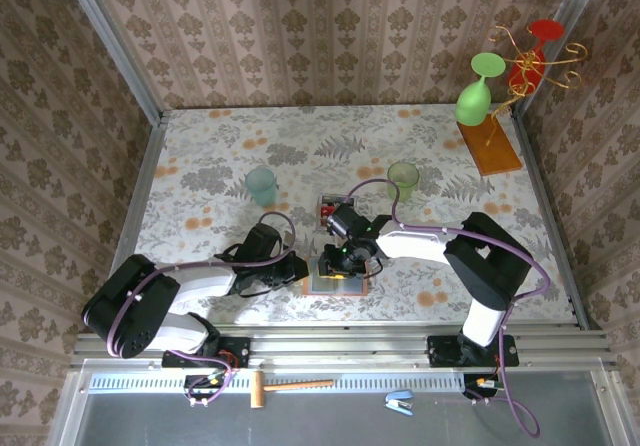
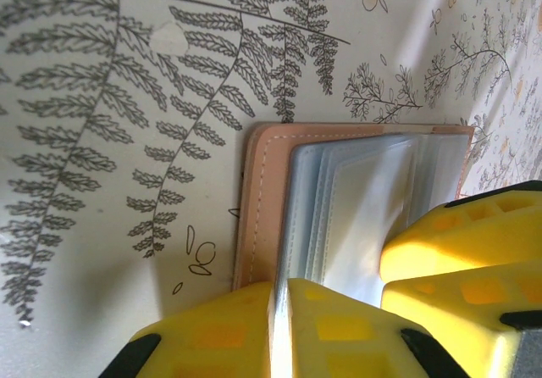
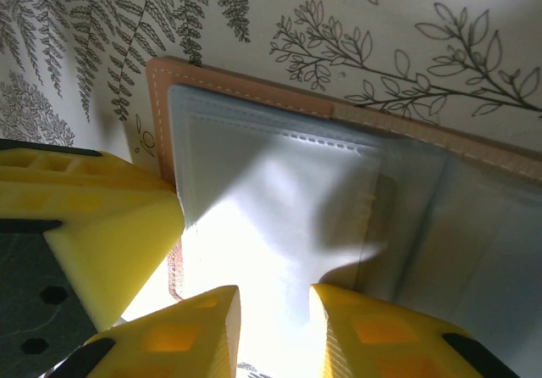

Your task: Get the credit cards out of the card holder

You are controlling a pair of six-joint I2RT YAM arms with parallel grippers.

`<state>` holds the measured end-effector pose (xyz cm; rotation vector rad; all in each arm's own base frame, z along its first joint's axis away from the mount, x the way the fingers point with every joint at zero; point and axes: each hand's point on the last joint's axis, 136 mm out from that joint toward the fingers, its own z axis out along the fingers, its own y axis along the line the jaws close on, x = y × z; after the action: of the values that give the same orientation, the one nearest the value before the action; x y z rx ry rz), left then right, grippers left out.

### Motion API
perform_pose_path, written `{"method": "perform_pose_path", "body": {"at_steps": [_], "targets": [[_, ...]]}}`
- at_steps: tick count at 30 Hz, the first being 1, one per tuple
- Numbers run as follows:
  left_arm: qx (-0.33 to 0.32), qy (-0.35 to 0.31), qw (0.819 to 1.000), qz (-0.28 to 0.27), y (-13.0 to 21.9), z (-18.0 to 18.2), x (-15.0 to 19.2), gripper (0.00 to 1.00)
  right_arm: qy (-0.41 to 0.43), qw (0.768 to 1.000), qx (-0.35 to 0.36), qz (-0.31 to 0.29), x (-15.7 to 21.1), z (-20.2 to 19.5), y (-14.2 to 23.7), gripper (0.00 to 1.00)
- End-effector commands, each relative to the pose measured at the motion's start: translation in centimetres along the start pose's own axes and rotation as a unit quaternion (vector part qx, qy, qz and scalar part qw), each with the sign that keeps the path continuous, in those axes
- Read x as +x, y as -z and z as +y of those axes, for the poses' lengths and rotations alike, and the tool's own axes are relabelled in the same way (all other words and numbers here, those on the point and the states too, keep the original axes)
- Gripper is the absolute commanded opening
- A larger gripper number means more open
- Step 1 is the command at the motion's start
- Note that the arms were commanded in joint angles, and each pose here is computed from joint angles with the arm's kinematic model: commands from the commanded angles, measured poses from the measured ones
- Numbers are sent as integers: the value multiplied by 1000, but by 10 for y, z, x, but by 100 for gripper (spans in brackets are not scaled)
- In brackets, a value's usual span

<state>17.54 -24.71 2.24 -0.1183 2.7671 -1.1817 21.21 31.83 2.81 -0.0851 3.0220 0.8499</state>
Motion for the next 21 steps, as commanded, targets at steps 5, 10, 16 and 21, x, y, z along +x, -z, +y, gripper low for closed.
{"method": "perform_pose_path", "body": {"at_steps": [5,10,16,21], "targets": [[-19,15,1000,16,-2,16,10,14,-11,1000,10,1,4,-16,2,28],[-19,14,1000,15,-1,15,9,14,-18,1000,-17,-5,2,-14,3,28],[-21,12,1000,15,0,13,9,14,-28,998,-47,-10,1,-14,2,28],[-18,11,1000,13,4,7,6,14,-35,997,-71,-13,1,-16,1,27]]}}
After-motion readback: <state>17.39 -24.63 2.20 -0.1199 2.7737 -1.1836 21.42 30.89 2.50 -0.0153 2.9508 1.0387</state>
